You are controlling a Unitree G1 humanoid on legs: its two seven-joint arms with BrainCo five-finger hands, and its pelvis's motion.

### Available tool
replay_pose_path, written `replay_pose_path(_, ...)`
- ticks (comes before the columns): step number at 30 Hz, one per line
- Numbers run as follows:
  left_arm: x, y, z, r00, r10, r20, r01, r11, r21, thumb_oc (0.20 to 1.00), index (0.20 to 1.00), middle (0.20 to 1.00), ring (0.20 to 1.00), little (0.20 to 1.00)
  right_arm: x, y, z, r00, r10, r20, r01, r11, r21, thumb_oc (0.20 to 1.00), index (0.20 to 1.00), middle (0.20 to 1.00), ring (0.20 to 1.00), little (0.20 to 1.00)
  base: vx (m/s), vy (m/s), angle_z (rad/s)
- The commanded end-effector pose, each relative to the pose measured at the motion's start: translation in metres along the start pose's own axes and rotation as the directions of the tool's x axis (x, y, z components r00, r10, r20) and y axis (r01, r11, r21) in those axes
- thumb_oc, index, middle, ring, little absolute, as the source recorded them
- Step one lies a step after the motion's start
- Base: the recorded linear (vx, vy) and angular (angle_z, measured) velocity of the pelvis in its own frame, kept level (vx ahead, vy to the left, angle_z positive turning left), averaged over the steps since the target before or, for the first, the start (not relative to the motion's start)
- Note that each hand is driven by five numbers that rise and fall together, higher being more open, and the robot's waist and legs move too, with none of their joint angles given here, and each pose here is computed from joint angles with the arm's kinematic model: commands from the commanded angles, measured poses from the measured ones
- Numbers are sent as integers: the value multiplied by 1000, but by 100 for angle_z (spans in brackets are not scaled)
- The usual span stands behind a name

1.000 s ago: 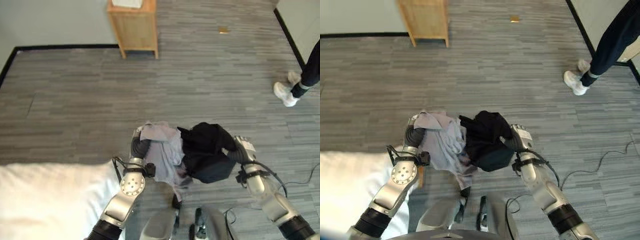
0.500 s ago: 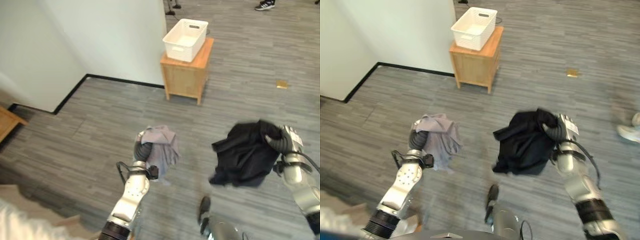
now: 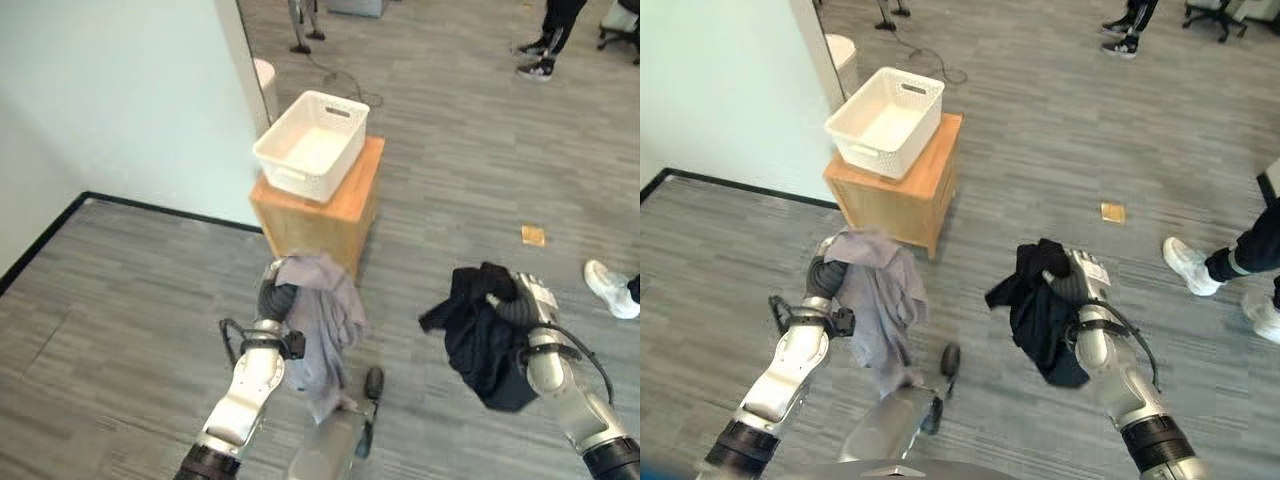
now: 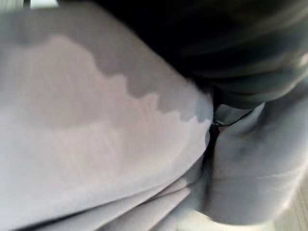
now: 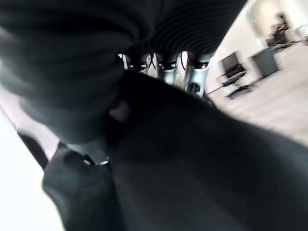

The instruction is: Pick up bed clothes into laundry basket.

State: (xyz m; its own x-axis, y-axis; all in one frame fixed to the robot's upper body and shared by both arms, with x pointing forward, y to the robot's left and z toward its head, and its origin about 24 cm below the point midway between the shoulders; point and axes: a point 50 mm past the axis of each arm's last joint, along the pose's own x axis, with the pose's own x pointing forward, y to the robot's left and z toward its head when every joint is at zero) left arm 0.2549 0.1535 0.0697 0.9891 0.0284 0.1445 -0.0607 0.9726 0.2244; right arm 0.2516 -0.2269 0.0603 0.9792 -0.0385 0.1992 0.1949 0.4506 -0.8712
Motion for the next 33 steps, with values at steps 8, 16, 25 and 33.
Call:
replay_pose_path(8,32,-8,41,972,-59,228,71,997,-42,200,200,200,200,200,93,-254,35,780,-575,248,610,787,-94,200,200,200,200,200,283,-173,96)
replay_pose_path(16,18,5,27,984,-36,176,57,992,-113,200,200,200,200,200,112,-306,67,753,-588,297,642,756,-131,200,200,200,200,200,89,-64,49)
replay_pose_path(25,3,8,5,997,-40,62,52,980,-190,200,200,200,200,200,136,-297,47,811,-563,159,585,783,-211,200,200,200,200,200,42,-35,-4)
replay_pose_path(33,5,12,11,997,-15,74,32,970,-241,200,200,200,200,200,149,-249,55,867,-464,181,493,853,-170,200,200,200,200,200,15,-18,9)
